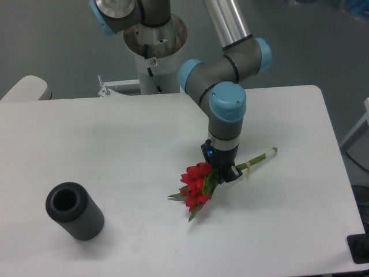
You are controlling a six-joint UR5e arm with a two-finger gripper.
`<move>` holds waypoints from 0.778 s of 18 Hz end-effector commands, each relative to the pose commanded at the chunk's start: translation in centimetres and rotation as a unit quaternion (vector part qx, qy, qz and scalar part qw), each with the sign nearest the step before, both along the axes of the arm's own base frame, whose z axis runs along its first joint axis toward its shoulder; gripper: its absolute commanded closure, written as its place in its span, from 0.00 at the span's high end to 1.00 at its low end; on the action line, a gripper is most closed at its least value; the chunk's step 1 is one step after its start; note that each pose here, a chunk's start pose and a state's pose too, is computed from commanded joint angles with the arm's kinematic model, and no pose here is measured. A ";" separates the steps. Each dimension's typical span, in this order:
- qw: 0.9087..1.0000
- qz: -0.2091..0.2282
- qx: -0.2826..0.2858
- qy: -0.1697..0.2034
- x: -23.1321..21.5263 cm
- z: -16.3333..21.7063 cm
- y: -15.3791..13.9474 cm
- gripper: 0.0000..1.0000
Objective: Place the flowers on the table
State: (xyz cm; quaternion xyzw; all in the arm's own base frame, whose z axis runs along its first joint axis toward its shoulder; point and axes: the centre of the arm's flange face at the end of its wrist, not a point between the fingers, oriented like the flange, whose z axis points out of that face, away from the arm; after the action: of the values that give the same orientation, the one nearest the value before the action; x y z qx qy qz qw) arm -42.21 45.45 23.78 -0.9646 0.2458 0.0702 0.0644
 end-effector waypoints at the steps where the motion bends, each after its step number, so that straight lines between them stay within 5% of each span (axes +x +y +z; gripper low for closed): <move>1: 1.000 0.000 0.003 0.003 -0.2 0.4 0.2 0.99; 14: 0.997 0.000 0.063 0.054 -2.5 8.1 2.6 1.00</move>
State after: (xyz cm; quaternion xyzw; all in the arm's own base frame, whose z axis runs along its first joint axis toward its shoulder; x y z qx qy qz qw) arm -44.68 48.07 31.91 -0.9534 0.2440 0.1380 0.1115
